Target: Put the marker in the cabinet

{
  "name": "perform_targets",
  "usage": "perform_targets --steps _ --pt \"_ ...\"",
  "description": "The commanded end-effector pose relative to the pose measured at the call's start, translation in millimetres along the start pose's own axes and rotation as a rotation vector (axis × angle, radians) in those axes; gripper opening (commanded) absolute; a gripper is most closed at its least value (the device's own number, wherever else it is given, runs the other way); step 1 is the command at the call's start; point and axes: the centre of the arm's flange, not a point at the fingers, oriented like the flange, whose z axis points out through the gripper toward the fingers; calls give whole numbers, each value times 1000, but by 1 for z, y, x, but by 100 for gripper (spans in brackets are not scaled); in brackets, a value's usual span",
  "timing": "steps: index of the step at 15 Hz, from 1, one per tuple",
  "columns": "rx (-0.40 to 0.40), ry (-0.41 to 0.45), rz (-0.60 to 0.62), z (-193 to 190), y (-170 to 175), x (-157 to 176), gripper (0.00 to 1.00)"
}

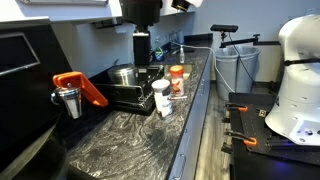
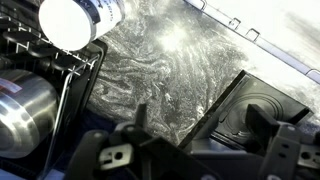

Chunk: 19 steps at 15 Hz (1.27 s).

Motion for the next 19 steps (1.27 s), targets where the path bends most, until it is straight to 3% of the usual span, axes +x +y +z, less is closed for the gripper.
perform_targets --steps 1,7,15,17,19 --pt "15 -21 15 22 -12 -25 100" --pt "45 -86 109 61 -46 -59 100" --pt "9 -111 385 87 -71 -69 100" --pt "43 -90 386 87 -82 -65 100" --pt "26 -104 358 84 -74 -66 100"
